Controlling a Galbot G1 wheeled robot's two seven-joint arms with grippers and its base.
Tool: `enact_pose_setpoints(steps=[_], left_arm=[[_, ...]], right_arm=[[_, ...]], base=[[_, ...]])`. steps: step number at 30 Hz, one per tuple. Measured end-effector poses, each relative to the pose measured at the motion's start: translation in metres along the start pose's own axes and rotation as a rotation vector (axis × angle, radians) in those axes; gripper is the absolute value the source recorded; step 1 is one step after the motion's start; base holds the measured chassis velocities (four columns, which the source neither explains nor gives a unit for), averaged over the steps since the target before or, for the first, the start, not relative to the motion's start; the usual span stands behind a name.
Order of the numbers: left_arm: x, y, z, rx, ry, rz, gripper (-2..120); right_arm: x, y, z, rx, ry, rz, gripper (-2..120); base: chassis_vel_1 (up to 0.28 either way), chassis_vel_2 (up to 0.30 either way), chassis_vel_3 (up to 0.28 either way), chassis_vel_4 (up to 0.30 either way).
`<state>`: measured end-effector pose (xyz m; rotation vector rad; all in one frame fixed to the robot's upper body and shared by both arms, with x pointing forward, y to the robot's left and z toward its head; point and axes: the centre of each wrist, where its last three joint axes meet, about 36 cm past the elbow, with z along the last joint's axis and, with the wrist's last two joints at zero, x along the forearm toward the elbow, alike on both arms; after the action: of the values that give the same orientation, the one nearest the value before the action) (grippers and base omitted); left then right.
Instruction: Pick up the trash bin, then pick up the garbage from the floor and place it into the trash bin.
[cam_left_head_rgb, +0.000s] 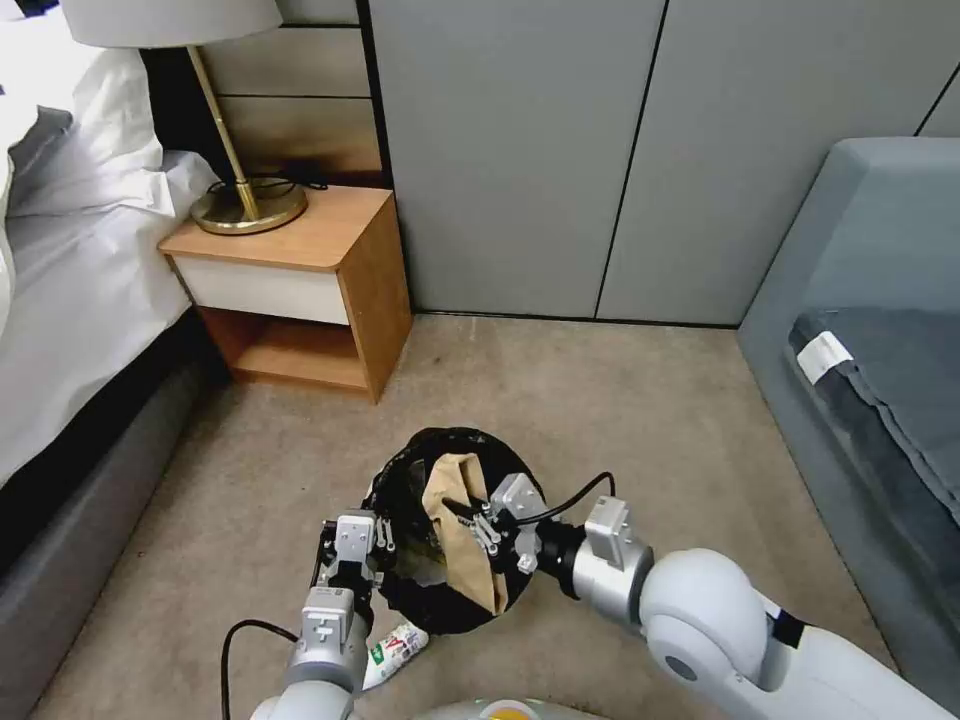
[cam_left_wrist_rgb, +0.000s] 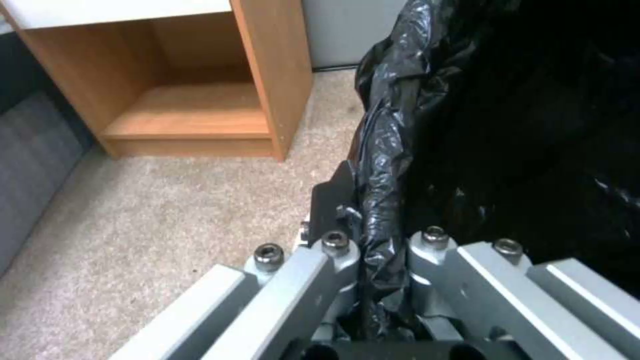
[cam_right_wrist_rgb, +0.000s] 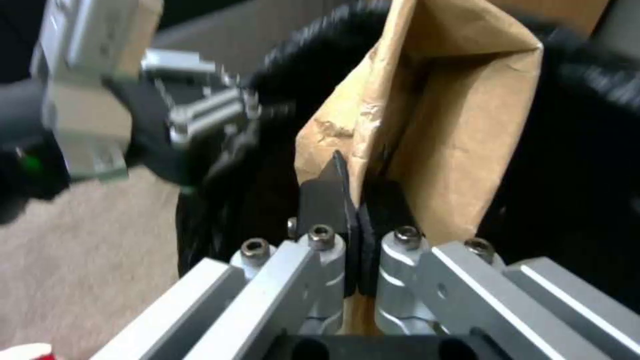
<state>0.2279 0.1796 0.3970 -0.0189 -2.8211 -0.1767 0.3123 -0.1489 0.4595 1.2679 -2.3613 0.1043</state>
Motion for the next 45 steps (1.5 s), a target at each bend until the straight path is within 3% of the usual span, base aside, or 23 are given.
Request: enact_pose_setpoints(steps=[6,8,13,18,30,37,45], left_arm=[[-0.001,-0.001,-0.001,0.001,-0.003,0.003,1],[-0.001,-0.002,-0.001,0.003,-0.003,0.006,1],[-0.001,-0.003,0.000,0.003,-0.002,0.007,1],[-0.002,-0.003,0.000,0.003,-0.003,0.007,1],[-0.001,-0.007,0.002,-0.001,0.004,0.018,1],[-0.002,-0.006,0.003,-0.003,0.003,0.017,1],[-0.008,-0.001,0.008,-0.004,0.013,0.008,1]], right_arm=[[-0.004,0.003,-0.001,-0.017,0.058,0.001,6],[-0.004,0.006,-0.003,-0.036,0.083,0.009,18],[-0.004,0.008,-0.006,-0.056,0.100,0.017,30],[-0.005,0.010,-0.005,-0.069,0.118,0.029,52],[-0.011,0.004,-0.008,-0.060,0.103,0.046,96],[-0.011,0.004,-0.010,-0.054,0.092,0.048,100],[0.017,0.009,-0.025,-0.048,0.003,0.059,100]], base=[[0.000,0.000,0.000,0.000],[0.000,0.000,0.000,0.000],[0.000,0.000,0.000,0.000],[0.000,0.000,0.000,0.000],[0.000,0.000,0.000,0.000],[0.000,0.000,0.000,0.000],[0.000,0.000,0.000,0.000]])
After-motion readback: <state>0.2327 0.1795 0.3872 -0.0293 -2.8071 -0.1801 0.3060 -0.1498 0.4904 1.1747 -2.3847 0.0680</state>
